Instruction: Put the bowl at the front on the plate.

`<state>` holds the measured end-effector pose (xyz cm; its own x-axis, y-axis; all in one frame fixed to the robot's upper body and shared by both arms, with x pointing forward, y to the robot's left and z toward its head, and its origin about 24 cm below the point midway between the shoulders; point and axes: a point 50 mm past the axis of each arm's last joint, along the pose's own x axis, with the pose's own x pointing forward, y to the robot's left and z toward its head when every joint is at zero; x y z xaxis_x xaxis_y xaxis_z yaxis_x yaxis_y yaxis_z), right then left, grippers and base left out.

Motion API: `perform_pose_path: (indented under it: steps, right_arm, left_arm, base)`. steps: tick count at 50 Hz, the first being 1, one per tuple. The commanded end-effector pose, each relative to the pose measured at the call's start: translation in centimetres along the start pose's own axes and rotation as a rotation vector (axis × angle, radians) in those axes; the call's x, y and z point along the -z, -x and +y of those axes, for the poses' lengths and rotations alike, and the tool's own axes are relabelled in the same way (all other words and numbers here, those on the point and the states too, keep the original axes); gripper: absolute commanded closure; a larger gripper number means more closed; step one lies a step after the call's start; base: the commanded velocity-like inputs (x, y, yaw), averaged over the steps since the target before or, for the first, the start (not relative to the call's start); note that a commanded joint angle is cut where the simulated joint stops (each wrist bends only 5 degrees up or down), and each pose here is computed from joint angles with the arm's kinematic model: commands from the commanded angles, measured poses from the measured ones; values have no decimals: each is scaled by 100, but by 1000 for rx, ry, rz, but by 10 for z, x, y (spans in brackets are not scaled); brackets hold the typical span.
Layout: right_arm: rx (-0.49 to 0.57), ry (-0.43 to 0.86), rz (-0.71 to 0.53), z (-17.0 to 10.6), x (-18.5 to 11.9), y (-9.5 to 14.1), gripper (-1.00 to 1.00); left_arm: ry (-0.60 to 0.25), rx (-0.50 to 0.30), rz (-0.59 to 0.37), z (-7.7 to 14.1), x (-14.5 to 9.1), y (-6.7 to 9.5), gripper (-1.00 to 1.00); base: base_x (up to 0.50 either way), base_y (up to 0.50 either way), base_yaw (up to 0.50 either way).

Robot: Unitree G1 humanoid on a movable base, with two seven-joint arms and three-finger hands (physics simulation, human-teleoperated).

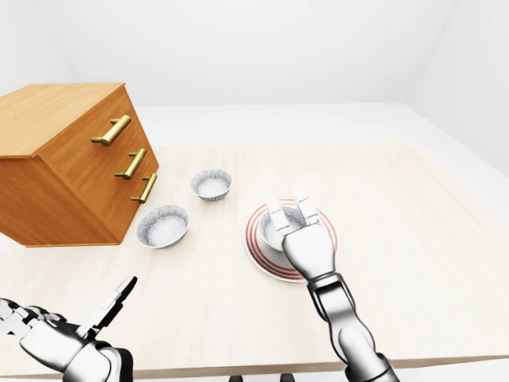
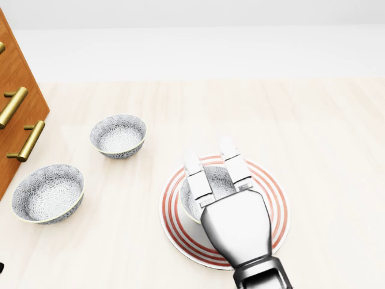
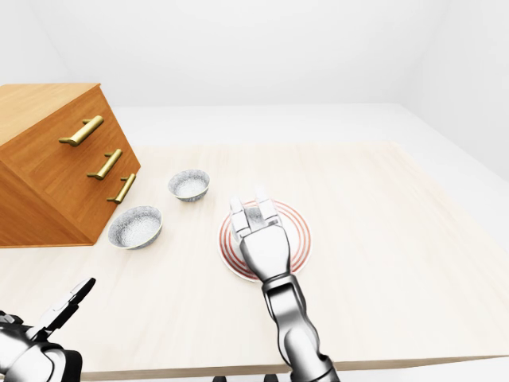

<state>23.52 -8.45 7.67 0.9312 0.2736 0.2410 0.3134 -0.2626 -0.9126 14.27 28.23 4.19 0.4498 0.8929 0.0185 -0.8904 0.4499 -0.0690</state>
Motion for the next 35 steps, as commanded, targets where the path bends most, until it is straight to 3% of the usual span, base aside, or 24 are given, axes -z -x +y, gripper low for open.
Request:
perform_pose_path:
  steps: [1,2,10,13,26,35]
  right_arm:
    - [-3,268,-58,-40,18,-12,-100]
    - [-19,337,-63,-39,27,-13,-100]
    - [36,464,122,-87,75,-26,-100]
    - [40,532,187,-109,88,-41,-100]
    - [112,605,237,-158,87,-72,-100]
    - [265,544,206,-188,70,-85,-100]
  left_arm:
    - [-1,1,0,0,0,0,-100]
    - [1,0,-2,1,-1,0,-100]
    - [-3,-1,1,0,0,0,-100]
    - [-7,0,2,1,1,1,-100]
    - [13,-1,3,1,-1,1,-100]
    - [2,-8,8,4,1,2,-100]
  base:
    - [0,0,0]
    - [0,0,0]
    - [0,0,0]
    - [0,0,0]
    - [0,0,0]
    - [0,0,0]
